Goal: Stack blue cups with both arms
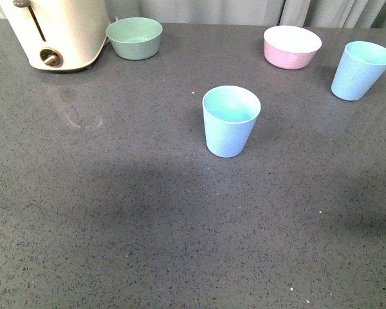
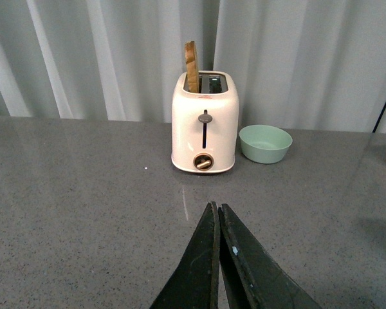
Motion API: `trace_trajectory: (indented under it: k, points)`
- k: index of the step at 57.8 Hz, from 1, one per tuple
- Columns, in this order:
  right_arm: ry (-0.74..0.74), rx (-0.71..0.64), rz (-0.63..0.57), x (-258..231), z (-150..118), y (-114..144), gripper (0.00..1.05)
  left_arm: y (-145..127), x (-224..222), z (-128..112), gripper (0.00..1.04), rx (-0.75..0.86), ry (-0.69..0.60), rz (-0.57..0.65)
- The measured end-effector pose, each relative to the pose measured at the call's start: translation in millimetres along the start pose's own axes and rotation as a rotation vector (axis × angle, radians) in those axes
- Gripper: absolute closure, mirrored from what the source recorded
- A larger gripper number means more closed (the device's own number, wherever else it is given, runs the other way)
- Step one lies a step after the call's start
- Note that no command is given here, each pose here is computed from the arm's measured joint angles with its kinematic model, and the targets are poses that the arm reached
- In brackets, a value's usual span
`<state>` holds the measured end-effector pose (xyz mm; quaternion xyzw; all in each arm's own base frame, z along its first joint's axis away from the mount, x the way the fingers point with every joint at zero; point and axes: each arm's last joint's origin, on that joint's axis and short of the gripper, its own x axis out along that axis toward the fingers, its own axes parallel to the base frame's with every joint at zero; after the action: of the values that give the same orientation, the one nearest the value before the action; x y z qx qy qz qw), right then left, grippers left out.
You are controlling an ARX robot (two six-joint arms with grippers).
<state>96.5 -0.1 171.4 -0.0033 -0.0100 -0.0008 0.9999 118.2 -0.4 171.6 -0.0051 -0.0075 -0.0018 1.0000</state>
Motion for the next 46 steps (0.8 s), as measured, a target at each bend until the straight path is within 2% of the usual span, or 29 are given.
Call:
trace_trajectory:
  k: [30, 34, 46]
  points:
    - [0.000, 0.000, 0.000, 0.0, 0.0, 0.0, 0.09, 0.0, -11.0, -0.4, 1.03, 0.000, 0.000, 0.000]
    - [0.000, 0.000, 0.000, 0.0, 0.0, 0.0, 0.09, 0.0, -17.3, -4.8, 1.03, 0.000, 0.034, 0.000]
    - [0.000, 0.000, 0.000, 0.0, 0.0, 0.0, 0.09, 0.0, -21.0, -2.9, 1.03, 0.000, 0.004, 0.000]
